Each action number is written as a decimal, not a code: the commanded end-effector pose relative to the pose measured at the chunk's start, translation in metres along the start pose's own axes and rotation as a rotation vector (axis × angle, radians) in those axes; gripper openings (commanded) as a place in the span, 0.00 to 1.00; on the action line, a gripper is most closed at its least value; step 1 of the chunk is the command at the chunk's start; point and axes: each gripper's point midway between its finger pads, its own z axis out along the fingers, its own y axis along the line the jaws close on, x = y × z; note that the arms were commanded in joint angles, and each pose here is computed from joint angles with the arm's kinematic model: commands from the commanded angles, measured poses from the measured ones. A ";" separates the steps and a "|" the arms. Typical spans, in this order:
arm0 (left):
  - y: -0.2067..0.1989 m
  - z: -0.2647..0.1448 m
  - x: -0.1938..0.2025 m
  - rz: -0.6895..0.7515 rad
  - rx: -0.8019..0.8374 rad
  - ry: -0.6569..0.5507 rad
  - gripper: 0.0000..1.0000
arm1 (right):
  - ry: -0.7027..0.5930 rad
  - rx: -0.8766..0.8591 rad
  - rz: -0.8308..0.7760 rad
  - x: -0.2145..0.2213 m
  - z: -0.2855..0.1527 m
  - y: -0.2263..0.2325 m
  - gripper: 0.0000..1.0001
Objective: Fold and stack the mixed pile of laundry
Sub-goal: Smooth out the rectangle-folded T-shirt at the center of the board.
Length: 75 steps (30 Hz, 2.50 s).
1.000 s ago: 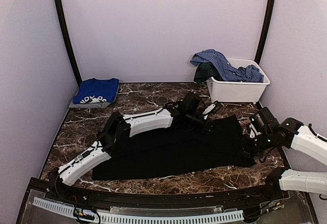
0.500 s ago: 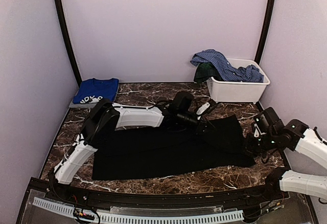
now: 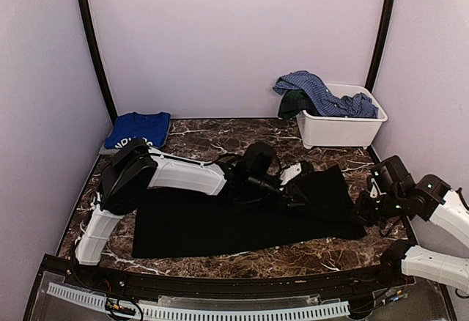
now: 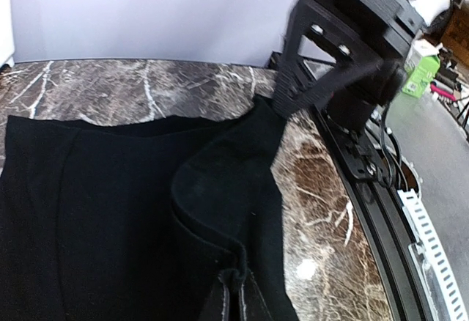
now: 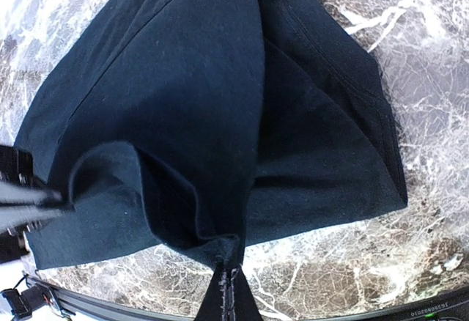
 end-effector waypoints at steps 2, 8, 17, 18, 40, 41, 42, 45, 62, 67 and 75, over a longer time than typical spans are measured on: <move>-0.026 -0.017 -0.024 0.123 -0.028 -0.021 0.00 | -0.024 -0.015 0.024 -0.004 -0.010 0.004 0.00; -0.027 -0.025 -0.013 0.136 -0.076 -0.009 0.00 | -0.014 -0.043 0.031 0.002 -0.011 0.005 0.00; -0.024 -0.026 -0.006 0.110 -0.105 -0.026 0.04 | -0.062 -0.065 -0.014 -0.012 -0.015 0.018 0.00; -0.024 -0.025 -0.006 0.106 -0.109 -0.029 0.04 | -0.064 -0.060 -0.021 -0.015 -0.013 0.021 0.00; 0.030 -0.046 0.016 -0.197 -0.374 -0.045 0.24 | -0.183 0.107 -0.134 -0.083 0.037 0.039 0.00; 0.032 -0.048 0.017 -0.209 -0.373 -0.049 0.24 | -0.181 0.117 -0.146 -0.086 0.040 0.038 0.00; 0.031 -0.049 0.019 -0.231 -0.362 -0.052 0.22 | -0.183 0.123 -0.153 -0.090 0.043 0.038 0.00; 0.034 -0.053 0.018 -0.253 -0.362 -0.071 0.12 | -0.190 0.124 -0.174 -0.100 0.049 0.039 0.00; 0.076 -0.169 0.060 -0.673 -0.738 0.067 0.48 | -0.153 0.101 -0.301 -0.125 0.060 0.067 0.64; 0.061 -0.190 0.077 -0.814 -0.769 0.131 0.54 | -0.075 -0.072 -0.320 -0.087 0.036 0.090 0.66; 0.033 -0.210 0.136 -1.097 -0.823 0.208 0.47 | 0.064 -0.077 -0.210 -0.025 0.059 0.061 0.64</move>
